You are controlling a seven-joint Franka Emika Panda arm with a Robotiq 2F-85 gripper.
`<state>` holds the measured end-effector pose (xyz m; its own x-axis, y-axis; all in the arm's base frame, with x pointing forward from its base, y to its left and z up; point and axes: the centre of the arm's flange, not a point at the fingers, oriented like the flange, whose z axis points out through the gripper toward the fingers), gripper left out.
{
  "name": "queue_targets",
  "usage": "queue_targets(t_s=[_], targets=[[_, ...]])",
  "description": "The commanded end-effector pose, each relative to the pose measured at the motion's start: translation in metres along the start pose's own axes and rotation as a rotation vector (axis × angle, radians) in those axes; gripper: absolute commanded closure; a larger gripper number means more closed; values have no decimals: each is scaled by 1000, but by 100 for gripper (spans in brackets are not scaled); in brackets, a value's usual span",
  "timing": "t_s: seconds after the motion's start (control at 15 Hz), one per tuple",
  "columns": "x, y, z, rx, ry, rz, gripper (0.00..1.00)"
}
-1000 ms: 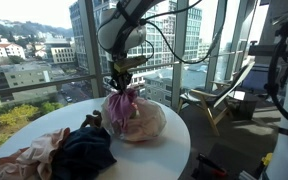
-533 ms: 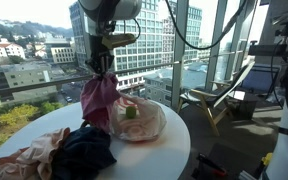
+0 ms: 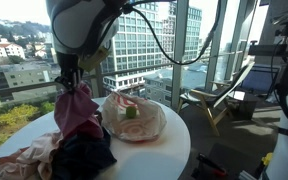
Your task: Pick up the black shirt from the plastic and put it on the table, pick up the peach shirt from the plastic and put it on the table, pick up the pink shirt from the plastic and put it on the table, pick up the green apple toy from the plastic and put it on the table
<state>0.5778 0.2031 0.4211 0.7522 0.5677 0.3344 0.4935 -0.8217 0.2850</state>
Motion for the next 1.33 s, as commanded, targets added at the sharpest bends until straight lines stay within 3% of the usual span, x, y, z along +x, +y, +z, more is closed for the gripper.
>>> queue_targets(t_s=[0.0, 0.27, 0.4, 0.6, 0.8, 1.27], targets=[[8, 16, 21, -27, 28, 5, 47], [-26, 53, 31, 59, 10, 155, 16], [-48, 70, 47, 133, -45, 239, 1], [-81, 82, 96, 196, -155, 359, 0], [-111, 97, 141, 193, -255, 476, 0], [-156, 150, 217, 82, -368, 784, 0]])
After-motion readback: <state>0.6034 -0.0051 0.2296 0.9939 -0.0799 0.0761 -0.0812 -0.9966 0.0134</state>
